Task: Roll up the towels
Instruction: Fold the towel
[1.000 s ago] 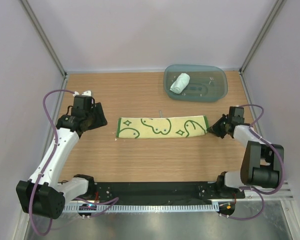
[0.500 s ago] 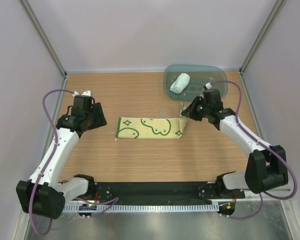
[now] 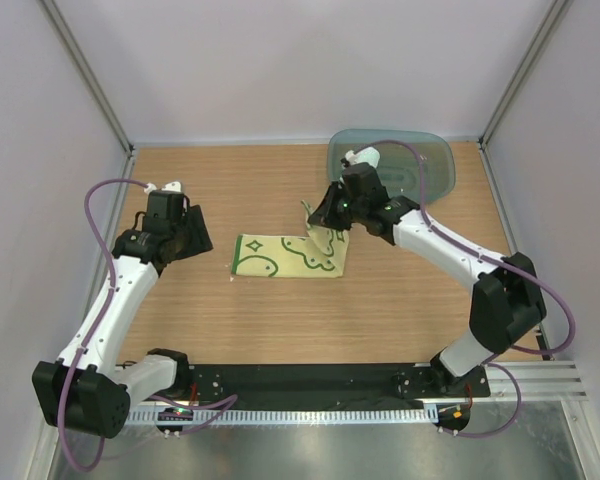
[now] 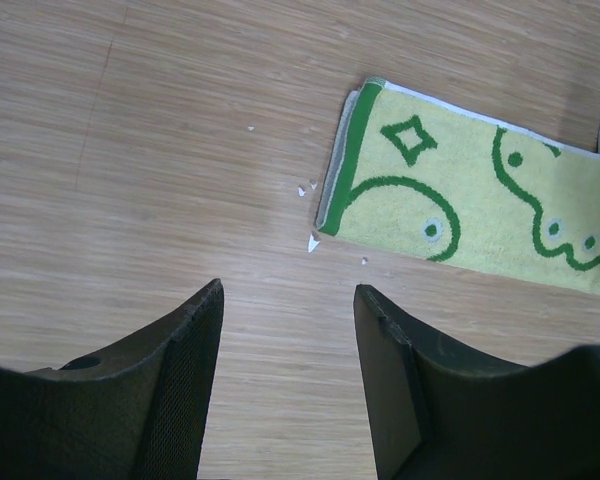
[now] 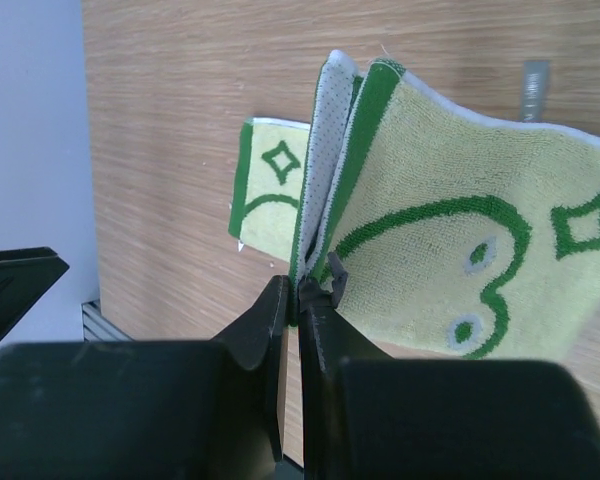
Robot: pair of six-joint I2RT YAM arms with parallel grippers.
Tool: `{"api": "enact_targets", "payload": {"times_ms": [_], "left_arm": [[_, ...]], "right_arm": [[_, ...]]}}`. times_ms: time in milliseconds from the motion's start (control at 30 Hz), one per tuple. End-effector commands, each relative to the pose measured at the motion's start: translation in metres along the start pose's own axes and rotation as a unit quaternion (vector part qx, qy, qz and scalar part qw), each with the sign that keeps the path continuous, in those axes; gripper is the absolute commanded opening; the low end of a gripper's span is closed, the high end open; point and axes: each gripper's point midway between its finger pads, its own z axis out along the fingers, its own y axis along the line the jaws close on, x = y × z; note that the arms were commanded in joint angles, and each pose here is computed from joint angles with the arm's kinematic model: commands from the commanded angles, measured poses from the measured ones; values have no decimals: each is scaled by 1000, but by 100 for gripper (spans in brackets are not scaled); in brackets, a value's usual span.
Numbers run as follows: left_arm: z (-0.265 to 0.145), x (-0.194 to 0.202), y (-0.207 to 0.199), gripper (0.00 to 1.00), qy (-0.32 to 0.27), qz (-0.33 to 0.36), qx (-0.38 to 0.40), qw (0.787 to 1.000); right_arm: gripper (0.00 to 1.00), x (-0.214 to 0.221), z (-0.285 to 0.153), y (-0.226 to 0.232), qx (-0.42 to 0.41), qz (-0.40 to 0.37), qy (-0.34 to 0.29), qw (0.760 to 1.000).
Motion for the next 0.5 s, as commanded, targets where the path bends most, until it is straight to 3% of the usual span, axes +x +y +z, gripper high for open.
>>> {"api": "enact_targets", "payload": {"times_ms": [0,467], "left_arm": [[-10,-14,1,56,-26,1,0,1000],[-10,-12,0,57,-24,2,0,1000]], "right_arm": [[1,-14,4,39,-27,-13,-28,999],[1,46,63,85,-44,-55,21,997]]}}
